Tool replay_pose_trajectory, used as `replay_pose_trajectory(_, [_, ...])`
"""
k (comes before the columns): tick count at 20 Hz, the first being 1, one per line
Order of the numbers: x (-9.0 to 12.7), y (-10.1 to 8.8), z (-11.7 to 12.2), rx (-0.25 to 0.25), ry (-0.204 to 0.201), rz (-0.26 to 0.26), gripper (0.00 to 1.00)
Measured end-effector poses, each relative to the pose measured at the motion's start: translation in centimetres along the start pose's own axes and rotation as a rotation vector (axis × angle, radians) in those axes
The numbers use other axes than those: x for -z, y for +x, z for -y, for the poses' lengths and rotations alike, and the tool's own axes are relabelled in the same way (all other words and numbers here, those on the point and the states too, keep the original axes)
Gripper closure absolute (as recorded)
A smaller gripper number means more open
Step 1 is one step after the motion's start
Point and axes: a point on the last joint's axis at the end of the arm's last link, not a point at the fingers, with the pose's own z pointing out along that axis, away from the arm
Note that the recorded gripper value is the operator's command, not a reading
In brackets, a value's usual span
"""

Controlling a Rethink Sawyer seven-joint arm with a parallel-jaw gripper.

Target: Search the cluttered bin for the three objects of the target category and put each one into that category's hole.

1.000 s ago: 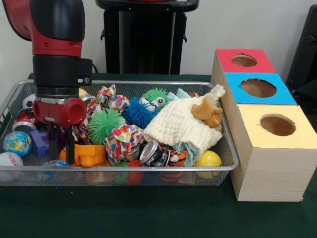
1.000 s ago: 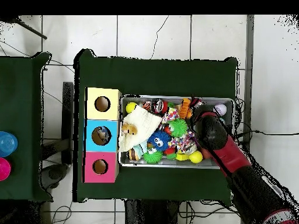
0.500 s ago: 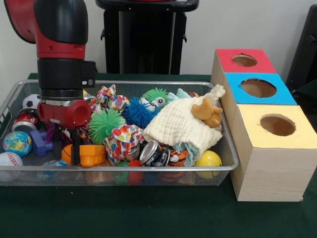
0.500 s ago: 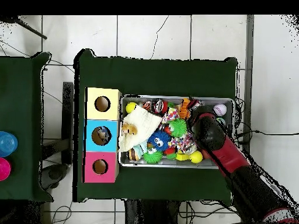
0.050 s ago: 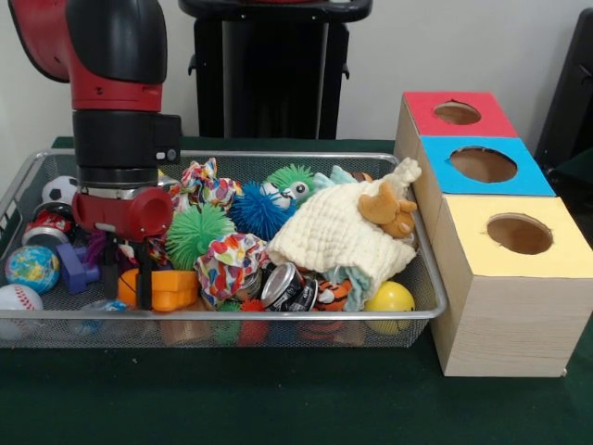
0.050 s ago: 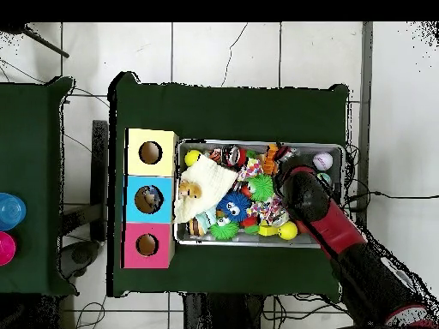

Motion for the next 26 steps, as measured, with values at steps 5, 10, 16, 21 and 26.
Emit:
replay_pose_trajectory(5, [-0.07, 0.29, -0.4, 0.008, 0.0, -0.003, 0.0])
replay_pose_trajectory(10, [-0.11, 0.49, -0.53, 0.019, -0.003, -0.004, 0.0])
replay_pose_trajectory(16, [-0.17, 0.54, -0.51, 0.038, -0.005, 0.001, 0.0])
replay_pose_trajectory(21, [-0.2, 0.56, -0.35, 0.065, -0.008, 0.005, 0.0])
replay_pose_trajectory(26, [-0.21, 0.43, -0.07, 0.096, -0.012, 0.003, 0.0])
